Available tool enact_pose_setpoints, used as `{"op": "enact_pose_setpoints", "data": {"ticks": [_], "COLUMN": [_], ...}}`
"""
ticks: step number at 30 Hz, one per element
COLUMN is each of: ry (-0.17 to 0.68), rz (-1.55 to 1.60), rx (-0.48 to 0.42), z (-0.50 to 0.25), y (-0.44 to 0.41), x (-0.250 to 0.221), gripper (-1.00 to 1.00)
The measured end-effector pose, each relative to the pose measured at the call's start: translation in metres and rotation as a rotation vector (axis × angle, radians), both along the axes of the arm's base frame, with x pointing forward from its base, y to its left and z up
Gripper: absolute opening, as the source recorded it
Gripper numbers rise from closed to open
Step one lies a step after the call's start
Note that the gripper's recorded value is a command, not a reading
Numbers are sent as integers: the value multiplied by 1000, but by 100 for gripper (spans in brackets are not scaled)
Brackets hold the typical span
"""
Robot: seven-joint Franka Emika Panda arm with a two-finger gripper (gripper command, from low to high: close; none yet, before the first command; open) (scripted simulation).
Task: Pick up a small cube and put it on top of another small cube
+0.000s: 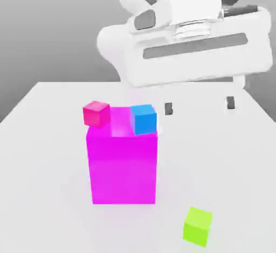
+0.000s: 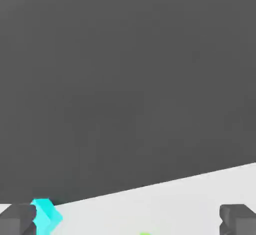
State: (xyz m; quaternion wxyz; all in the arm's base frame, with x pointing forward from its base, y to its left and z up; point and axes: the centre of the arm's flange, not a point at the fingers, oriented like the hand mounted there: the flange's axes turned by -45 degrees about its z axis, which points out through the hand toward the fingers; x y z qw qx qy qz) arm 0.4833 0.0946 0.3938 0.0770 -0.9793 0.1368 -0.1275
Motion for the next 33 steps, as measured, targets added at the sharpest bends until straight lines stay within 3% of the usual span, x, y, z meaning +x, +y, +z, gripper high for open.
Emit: {"op": "enact_pose_setpoints", "data": {"ticks": [9, 15, 16, 23, 28, 33], "ry": [249, 283, 284, 282, 282, 286], "rz": [-140, -165, -165, -165, -166, -193], "rx": [-71, -95, -95, -94, -94, -94], "z": [-170, -252, -259, -258, -205, -186], "y": [38, 41, 41, 41, 42, 91], "x": [-29, -38, -38, -38, -38, -7], "gripper": [0, 0, -100, -100, -100, -100]}}
